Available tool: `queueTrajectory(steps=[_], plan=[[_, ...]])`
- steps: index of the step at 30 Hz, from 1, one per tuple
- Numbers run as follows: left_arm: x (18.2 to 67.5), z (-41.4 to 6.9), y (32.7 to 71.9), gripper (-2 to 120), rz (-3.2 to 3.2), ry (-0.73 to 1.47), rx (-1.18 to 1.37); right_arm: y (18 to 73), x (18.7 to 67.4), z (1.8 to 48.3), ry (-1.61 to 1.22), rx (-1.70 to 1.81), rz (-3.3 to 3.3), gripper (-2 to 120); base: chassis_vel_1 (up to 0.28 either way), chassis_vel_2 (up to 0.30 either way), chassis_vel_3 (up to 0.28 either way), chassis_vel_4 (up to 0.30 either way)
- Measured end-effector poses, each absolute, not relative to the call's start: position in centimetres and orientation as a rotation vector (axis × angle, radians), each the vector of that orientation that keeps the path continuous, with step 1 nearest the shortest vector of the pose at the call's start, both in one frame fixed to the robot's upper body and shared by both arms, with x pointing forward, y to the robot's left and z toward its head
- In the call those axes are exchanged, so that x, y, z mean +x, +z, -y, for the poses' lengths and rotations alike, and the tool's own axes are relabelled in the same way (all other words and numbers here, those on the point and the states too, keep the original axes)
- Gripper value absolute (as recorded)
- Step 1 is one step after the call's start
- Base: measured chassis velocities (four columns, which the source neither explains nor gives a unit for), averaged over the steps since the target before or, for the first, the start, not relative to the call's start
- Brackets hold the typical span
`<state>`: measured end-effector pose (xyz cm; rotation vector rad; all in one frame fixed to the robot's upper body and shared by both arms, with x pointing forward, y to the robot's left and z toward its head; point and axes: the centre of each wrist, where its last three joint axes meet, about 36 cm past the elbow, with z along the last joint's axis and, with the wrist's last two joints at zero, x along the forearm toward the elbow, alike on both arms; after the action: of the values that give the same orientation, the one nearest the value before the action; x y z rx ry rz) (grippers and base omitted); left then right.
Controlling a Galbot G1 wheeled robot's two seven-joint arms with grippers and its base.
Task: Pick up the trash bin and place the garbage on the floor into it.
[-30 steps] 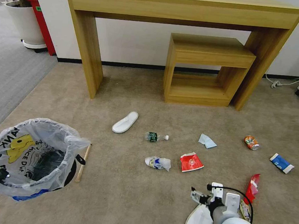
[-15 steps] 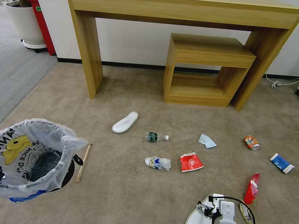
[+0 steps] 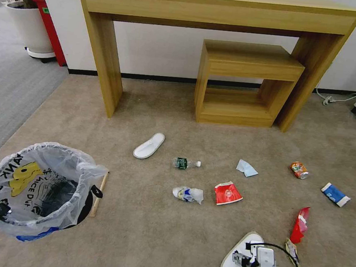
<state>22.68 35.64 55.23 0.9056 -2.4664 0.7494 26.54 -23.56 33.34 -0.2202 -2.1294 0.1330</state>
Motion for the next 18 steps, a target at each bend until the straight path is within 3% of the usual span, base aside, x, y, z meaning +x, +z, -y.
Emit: queueTrajectory(steps=[10, 18], plan=[[22.8, -35.6, 55.0, 0, 2.463, 0.752, 0.906, 31.6, 25.9, 22.7, 0.124, -0.196, 2.104, 99, 0.0, 0.0, 0.0, 0.0], [22.9, -35.5, 54.9, 0, 2.462, 0.744, 0.904, 30.4, 26.2, 22.2, 0.12, -0.195, 2.097, 78, 0.0, 0.0, 0.0, 0.0]])
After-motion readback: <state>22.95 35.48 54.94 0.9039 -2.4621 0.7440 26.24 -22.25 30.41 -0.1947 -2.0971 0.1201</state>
